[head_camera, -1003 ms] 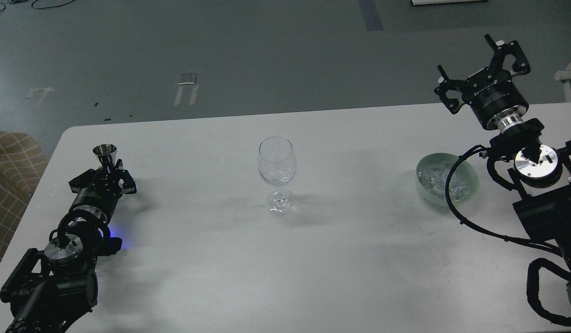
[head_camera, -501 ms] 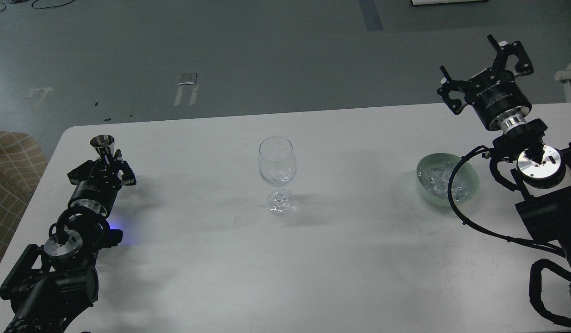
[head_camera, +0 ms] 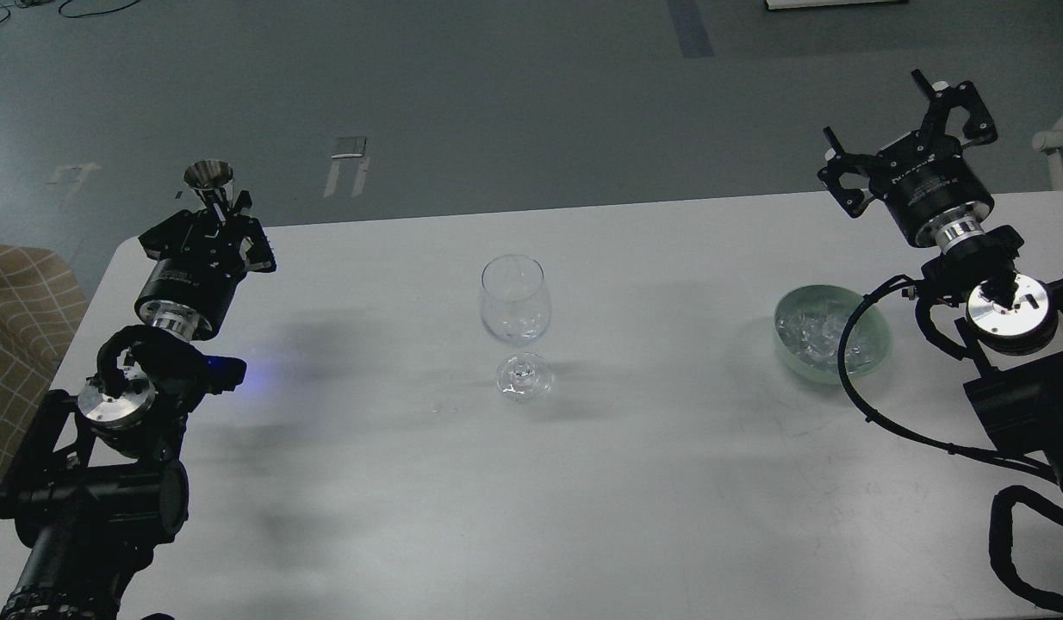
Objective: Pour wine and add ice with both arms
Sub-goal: 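Lift the jigger with the left gripper and carry it toward the wine glass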
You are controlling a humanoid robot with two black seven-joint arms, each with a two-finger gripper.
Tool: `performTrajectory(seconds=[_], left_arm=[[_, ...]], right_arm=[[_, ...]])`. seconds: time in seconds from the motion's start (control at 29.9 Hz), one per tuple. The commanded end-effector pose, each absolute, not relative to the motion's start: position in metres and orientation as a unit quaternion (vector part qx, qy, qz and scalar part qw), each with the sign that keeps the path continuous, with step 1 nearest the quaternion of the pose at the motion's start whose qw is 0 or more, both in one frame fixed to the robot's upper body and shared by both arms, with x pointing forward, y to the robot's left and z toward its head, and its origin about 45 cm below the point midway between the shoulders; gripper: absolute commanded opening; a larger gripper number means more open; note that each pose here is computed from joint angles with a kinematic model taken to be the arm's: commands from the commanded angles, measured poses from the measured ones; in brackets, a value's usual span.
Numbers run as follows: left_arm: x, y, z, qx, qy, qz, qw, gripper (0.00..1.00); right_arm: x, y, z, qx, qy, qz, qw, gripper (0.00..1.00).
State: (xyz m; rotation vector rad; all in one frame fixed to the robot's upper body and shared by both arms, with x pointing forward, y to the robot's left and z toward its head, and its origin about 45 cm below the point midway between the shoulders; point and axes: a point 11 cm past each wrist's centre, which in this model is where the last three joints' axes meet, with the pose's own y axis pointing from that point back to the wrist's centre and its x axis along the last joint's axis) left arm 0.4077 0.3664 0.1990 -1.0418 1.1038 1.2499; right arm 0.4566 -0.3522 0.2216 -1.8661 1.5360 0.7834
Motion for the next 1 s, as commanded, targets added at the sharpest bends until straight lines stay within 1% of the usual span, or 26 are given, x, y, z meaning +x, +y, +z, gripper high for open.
performTrajectory(seconds=[0.0,0.13,0.2,0.37,0.47,0.53,0.67,0.74,0.84,0.97], left_arm=[[0.412,0.351,0.213,-0.428,0.474,0.513,0.573,0.13],[0.412,0.331,0.221,-0.408,0.48,0.499,0.595,0.13],[0.411,0.312,0.229,-0.391,0.481,0.483,0.619,0.12],[0.409,0.292,0.245,-0.384,0.49,0.471,0.625,0.12],[0.407,0.277,0.247,-0.372,0.495,0.459,0.637,0.05],[0.406,0.268,0.246,-0.362,0.498,0.454,0.644,0.05],[0.396,0.237,0.249,-0.336,0.503,0.426,0.672,0.05],[0.392,0.229,0.251,-0.331,0.505,0.418,0.679,0.05],[0.383,0.208,0.254,-0.307,0.5,0.4,0.704,0.05],[0.376,0.192,0.247,-0.269,0.492,0.397,0.726,0.05]], right_arm=[[0.456,-0.353,0.221,-0.701,0.578,0.295,0.295,1.0],[0.456,-0.353,0.221,-0.701,0.578,0.294,0.296,1.0],[0.456,-0.353,0.22,-0.701,0.579,0.295,0.296,1.0],[0.454,-0.354,0.216,-0.699,0.581,0.298,0.293,1.0],[0.453,-0.355,0.216,-0.699,0.581,0.298,0.292,1.0],[0.453,-0.359,0.217,-0.698,0.584,0.294,0.291,1.0],[0.452,-0.363,0.218,-0.697,0.587,0.292,0.29,1.0],[0.453,-0.363,0.219,-0.698,0.587,0.291,0.29,1.0],[0.452,-0.364,0.218,-0.698,0.587,0.291,0.289,1.0],[0.452,-0.365,0.219,-0.697,0.588,0.29,0.289,1.0]])
